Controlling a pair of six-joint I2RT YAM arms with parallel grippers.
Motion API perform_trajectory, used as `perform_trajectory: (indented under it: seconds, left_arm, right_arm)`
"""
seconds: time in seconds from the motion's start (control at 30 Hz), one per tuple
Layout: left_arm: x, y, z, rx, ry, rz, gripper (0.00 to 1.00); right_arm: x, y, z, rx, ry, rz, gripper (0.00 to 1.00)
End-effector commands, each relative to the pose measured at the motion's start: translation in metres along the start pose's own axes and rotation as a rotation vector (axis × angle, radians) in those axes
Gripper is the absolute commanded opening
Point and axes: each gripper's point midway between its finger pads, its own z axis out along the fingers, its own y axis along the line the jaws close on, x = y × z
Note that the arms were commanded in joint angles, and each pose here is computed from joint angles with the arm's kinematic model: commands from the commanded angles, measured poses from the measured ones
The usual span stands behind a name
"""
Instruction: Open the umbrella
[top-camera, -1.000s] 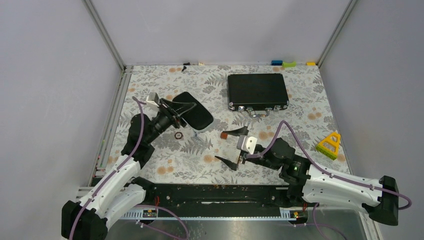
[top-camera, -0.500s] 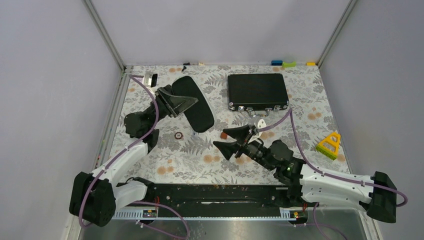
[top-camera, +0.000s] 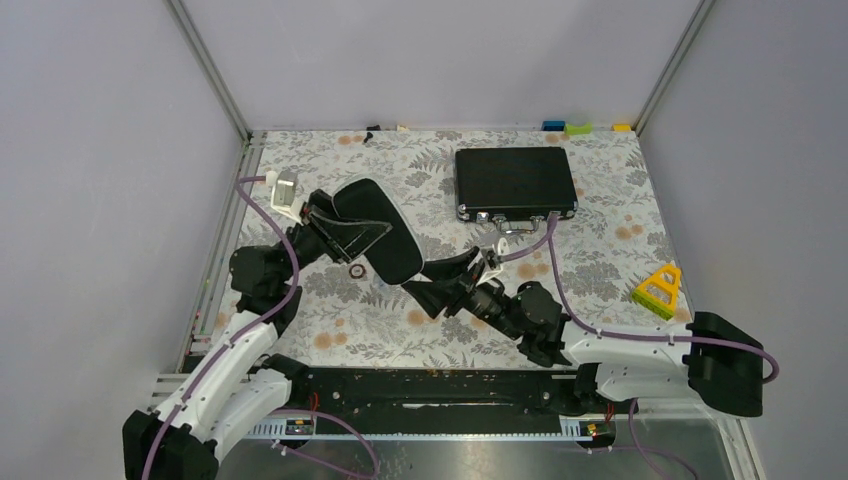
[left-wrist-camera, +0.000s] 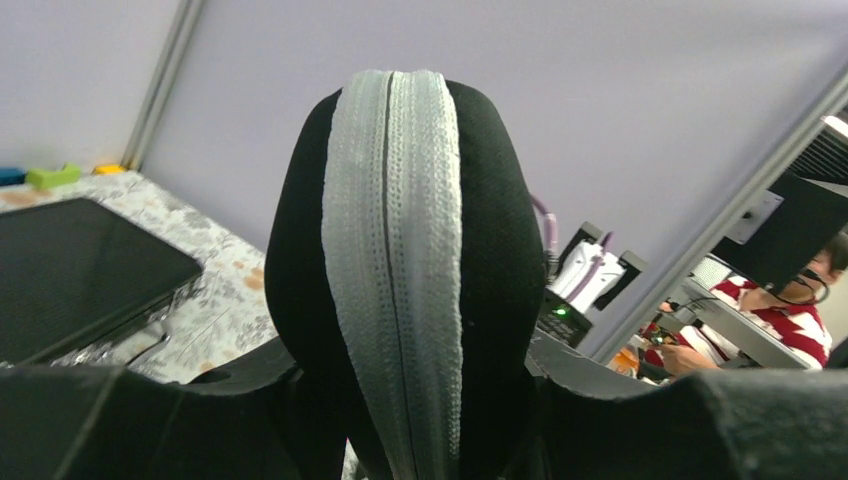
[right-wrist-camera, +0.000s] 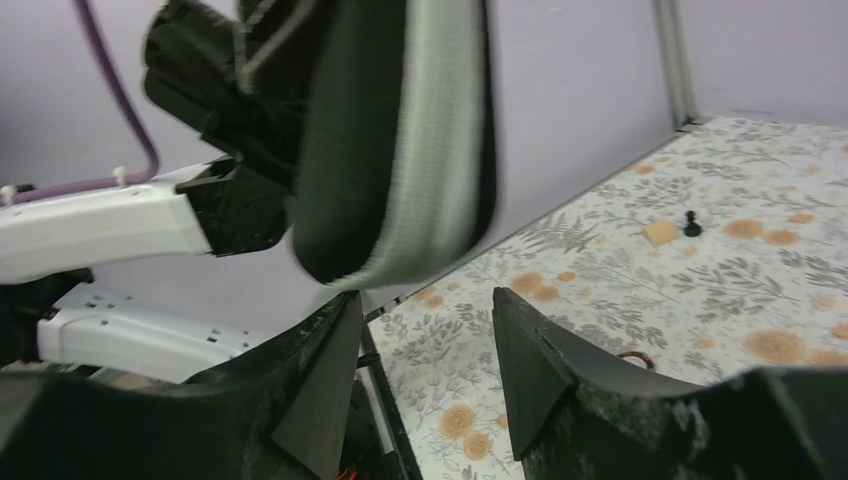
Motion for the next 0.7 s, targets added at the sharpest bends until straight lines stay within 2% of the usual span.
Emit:
perform_trajectory:
  seconds: [0.0,0.23,0.67]
  left_arm:
    - [-0.012,0.011,-0.001,-0.046,-0.083,0.070,0.00]
    - [-0.014,0.016,-0.009,-0.039,-0.103,0.058,0.00]
    - [-0.014,0.015,-0.018,-0.060,-0.117,0.083,0.00]
  right_arm:
    - [-0.033,0.045,0.010,-0.168,-0.133,0.032,0.57]
    - [-0.015,0.045,0.014,-0.160,-0.098,0.033,0.58]
    - [0.002,0.035,0.026,-0.124,-0.090,0.046,0.51]
